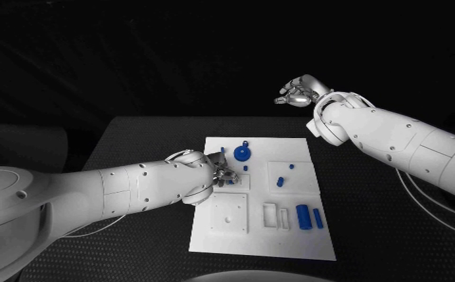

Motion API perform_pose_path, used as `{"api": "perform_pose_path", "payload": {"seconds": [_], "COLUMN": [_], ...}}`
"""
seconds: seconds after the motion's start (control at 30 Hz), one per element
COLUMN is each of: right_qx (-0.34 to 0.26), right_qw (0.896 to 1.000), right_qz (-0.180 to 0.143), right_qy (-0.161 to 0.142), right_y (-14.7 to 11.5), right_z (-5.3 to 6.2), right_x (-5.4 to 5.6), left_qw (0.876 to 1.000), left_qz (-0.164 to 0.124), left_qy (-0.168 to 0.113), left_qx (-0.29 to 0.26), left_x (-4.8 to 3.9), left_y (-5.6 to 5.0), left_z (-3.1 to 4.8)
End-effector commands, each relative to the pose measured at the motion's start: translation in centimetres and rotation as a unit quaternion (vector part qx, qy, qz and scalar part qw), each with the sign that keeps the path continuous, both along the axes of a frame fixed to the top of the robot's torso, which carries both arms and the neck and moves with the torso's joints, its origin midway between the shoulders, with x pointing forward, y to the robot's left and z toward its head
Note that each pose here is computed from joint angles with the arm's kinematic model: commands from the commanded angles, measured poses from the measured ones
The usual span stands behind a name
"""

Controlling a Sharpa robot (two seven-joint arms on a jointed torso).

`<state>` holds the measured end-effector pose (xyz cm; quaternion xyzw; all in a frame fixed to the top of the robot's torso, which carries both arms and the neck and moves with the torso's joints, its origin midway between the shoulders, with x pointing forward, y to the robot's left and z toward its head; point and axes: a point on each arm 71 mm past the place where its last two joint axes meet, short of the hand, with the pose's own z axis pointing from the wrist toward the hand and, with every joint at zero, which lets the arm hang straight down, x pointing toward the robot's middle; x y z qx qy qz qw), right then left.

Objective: Assemble the parts on the task board

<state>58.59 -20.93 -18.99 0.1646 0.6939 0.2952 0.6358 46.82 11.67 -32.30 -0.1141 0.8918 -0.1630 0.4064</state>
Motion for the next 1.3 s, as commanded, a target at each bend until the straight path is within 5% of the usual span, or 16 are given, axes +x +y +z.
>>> {"api": "perform_pose_path", "payload": {"seconds": [0.03,0.8,1.3], "right_qx": [-0.002,-0.002,-0.002], "right_qw": [1.0,1.0,1.0], "right_qz": [0.008,0.01,0.01], "right_qy": [0.002,0.008,0.01], "right_y": [0.17,0.19,0.2], "right_z": [-0.07,-0.53,-0.75], "right_x": [-0.06,-0.24,-0.33], "left_qw": [1.0,0.998,0.997], "left_qz": [-0.022,-0.056,-0.065], "left_qy": [0.006,0.03,0.022], "left_qx": [-0.008,0.022,0.031], "left_x": [-0.38,-0.24,0.29], "left_y": [-1.03,-1.32,-1.48], "left_z": [-0.04,-0.19,0.47]}}
